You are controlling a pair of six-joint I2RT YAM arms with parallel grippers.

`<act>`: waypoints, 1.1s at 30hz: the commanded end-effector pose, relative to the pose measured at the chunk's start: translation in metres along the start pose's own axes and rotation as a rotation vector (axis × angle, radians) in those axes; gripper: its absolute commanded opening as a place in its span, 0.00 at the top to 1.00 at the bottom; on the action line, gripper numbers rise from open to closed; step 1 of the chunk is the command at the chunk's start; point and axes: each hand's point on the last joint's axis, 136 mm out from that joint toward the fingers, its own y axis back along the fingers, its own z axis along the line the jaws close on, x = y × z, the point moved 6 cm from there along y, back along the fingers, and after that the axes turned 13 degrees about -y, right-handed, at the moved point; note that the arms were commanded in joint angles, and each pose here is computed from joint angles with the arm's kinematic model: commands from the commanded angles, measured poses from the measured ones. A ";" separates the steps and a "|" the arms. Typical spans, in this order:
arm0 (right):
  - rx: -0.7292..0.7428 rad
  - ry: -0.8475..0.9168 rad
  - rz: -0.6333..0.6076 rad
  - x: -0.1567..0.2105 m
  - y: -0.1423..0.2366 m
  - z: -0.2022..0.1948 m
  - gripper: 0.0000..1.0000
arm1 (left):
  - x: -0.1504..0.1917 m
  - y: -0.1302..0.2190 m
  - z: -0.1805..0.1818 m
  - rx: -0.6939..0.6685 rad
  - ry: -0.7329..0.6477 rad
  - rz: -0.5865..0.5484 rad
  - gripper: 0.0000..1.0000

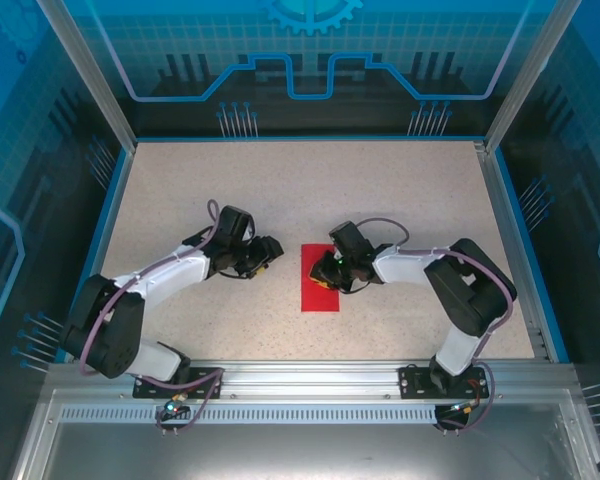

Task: Fold a paper plane with a square sheet of paper (pick it up from the middle)
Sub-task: Rotate the paper at the center of the table, then third fold the triangle at the center of the table.

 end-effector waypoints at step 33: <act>-0.126 0.264 0.221 -0.025 0.030 -0.017 0.65 | -0.006 -0.093 -0.063 0.019 -0.179 0.204 0.66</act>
